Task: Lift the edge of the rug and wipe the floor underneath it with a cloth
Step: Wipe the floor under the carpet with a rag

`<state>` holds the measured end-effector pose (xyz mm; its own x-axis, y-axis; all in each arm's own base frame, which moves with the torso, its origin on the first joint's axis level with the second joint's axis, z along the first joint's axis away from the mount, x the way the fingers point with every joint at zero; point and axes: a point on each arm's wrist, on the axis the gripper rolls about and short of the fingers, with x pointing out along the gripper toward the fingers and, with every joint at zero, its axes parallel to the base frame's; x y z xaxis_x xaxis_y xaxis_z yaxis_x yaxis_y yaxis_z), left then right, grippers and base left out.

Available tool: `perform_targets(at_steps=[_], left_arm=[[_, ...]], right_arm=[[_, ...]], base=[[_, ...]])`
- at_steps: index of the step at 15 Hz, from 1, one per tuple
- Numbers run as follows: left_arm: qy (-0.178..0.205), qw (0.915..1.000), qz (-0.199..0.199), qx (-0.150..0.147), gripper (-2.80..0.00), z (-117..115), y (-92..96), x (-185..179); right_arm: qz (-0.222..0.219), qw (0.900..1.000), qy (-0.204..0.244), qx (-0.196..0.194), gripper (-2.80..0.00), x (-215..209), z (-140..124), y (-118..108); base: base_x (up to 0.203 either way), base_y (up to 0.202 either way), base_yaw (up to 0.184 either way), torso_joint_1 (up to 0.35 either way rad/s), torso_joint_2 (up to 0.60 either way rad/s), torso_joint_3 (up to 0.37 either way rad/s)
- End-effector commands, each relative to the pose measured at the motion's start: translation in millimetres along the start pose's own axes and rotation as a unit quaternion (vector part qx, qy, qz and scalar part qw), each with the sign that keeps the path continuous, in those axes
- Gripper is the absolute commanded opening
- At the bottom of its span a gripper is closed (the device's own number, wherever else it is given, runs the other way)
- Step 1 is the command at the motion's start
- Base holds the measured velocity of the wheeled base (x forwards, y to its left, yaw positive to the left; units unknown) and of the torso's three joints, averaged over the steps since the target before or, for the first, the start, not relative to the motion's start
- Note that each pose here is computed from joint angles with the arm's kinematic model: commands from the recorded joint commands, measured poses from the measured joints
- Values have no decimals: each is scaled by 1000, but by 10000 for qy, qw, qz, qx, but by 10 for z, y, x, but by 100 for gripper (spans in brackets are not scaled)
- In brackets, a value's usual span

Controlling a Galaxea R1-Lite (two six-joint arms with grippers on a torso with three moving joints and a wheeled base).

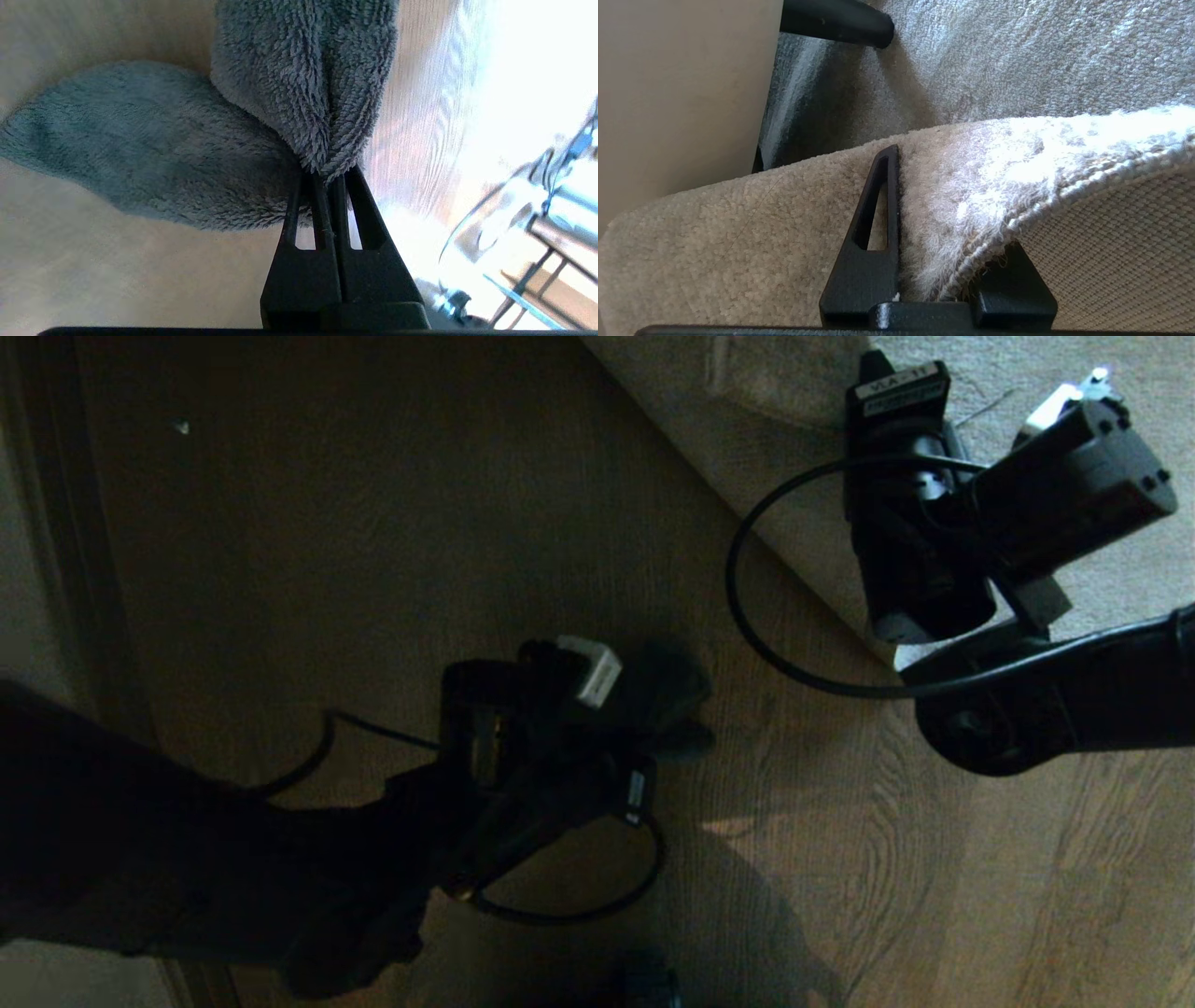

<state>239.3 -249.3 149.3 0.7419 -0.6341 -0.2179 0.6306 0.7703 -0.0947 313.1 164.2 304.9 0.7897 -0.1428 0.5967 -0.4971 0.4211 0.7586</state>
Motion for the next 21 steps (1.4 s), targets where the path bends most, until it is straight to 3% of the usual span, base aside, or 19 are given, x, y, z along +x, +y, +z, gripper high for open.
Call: perform_targets(at_steps=[1,7,10,12,17,21], left_arm=[[9,10000,23,-23,-280,-48,-68,164],[-279,9996,42,-15,-280,35,-147,499],[-619,9981,16,-24,-280,81,-191,700],[-784,9964,6,320,-280,57,-215,766],[-970,9947,28,329,-280,66,-206,902],[-1126,9929,276,262,-280,90,-154,1019]], right_arm=[[5,10000,-35,47,-280,-4,-6,-4],[-9,10000,-62,46,-280,-7,6,-5],[-19,10000,-62,42,-280,-9,5,-8],[-9,10000,-73,51,-280,-7,8,-4],[25,9999,-99,79,-280,-51,7,-37],[-13,10000,-63,49,-280,-79,-3,-69]], base=[[0,0,0,0,0,0],[0,0,0,0,0,0],[0,0,0,0,0,0],[0,0,0,0,0,0],[0,0,0,0,0,0],[0,0,0,0,0,0]])
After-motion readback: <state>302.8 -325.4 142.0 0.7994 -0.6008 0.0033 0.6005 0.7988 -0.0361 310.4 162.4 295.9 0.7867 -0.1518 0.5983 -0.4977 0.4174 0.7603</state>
